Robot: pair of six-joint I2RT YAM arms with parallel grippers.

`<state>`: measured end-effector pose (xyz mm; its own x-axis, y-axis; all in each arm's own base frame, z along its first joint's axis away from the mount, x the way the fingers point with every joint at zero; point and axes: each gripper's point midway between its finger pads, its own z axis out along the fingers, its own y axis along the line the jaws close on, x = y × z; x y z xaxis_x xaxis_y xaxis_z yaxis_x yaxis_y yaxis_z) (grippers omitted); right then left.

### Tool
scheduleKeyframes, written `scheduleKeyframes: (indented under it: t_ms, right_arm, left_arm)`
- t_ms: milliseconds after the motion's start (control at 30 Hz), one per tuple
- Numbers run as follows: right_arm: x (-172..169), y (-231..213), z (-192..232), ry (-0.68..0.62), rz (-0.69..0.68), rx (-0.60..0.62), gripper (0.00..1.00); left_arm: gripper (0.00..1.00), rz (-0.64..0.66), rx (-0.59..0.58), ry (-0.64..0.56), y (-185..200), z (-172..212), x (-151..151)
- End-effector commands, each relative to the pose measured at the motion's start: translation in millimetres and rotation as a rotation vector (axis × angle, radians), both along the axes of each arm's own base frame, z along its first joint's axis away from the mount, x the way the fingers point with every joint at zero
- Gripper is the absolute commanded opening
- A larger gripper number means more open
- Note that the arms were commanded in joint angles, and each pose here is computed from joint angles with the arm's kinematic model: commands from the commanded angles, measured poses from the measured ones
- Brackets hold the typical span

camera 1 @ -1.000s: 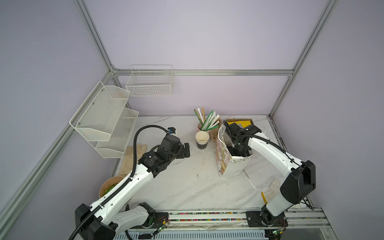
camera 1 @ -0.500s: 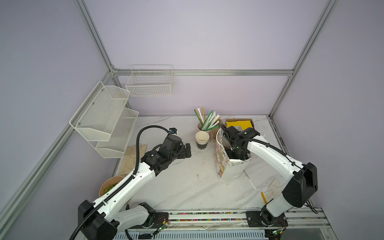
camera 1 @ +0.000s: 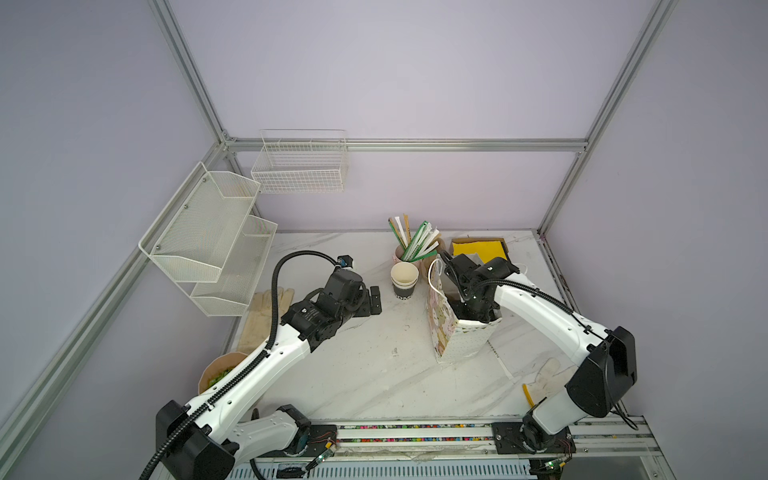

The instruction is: Pack the takeout coffee

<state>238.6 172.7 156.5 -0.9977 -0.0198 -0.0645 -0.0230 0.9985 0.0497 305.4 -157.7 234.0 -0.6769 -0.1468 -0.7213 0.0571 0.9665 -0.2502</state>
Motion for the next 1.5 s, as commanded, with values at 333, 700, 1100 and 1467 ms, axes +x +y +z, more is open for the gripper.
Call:
scheduleKeyframes:
  t_ms: [333,700,1100,1467]
  right_arm:
    - [-4,7,-6,0.037,0.026,0.006,0.59]
    - [16,7,3,0.017,0.013,0.009,0.58]
    - [33,11,17,-0.004,0.007,0.041,0.58]
    - [50,17,11,0.005,0.002,0.018,0.58]
  left_arm:
    - [1.00,-0.008,-0.100,-0.117,-7,48,9]
    - [1.00,-0.007,-0.097,-0.117,-6,47,9]
    - [1.00,-0.008,-0.095,-0.118,-6,48,10]
    - [1.00,-0.015,-0.098,-0.112,-8,46,10]
